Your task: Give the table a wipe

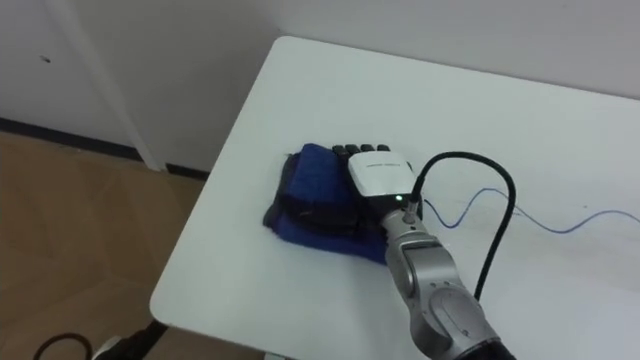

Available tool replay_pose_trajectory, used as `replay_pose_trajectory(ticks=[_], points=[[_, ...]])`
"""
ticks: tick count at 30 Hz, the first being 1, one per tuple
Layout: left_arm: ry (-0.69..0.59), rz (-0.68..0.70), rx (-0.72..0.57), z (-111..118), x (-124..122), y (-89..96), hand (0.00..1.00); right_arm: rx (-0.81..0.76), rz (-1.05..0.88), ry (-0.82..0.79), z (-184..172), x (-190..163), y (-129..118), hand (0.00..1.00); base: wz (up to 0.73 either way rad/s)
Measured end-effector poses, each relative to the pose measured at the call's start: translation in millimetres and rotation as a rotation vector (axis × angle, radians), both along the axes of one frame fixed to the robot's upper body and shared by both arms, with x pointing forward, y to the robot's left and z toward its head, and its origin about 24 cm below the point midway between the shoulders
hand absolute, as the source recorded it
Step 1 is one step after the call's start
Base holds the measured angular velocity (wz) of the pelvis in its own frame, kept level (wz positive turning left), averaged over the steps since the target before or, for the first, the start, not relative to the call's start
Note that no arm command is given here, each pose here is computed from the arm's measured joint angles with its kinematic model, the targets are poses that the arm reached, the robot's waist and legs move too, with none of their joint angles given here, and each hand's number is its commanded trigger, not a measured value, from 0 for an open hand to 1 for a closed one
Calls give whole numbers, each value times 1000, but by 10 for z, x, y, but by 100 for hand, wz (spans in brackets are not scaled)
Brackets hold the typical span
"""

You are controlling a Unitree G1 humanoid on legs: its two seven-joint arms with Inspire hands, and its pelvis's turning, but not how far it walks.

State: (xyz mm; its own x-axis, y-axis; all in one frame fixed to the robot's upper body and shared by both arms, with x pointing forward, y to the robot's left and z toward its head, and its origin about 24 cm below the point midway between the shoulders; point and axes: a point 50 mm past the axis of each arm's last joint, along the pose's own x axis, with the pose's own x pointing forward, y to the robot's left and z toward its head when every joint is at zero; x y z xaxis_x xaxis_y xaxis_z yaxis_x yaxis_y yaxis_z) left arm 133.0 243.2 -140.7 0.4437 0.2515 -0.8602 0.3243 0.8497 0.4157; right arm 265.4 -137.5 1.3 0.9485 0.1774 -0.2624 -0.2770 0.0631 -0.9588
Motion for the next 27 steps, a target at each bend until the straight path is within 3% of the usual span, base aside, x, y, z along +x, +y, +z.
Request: replay_pose_trajectory(ticks=[10,11,13,27], points=[[4,2,-11,-21,-55,-23,0,-40,-4,50,-218,-161,-81,2,3],[4,2,-12,-22,-55,-27,0,-41,-7,50,-227,-162,-90,55,11],[0,1,-16,-25,-52,-43,0,-51,-19,62,-285,-176,-138,100,15],[-7,20,2,-32,-95,-19,0,46,-3,-56,-231,-182,-153,100,5]])
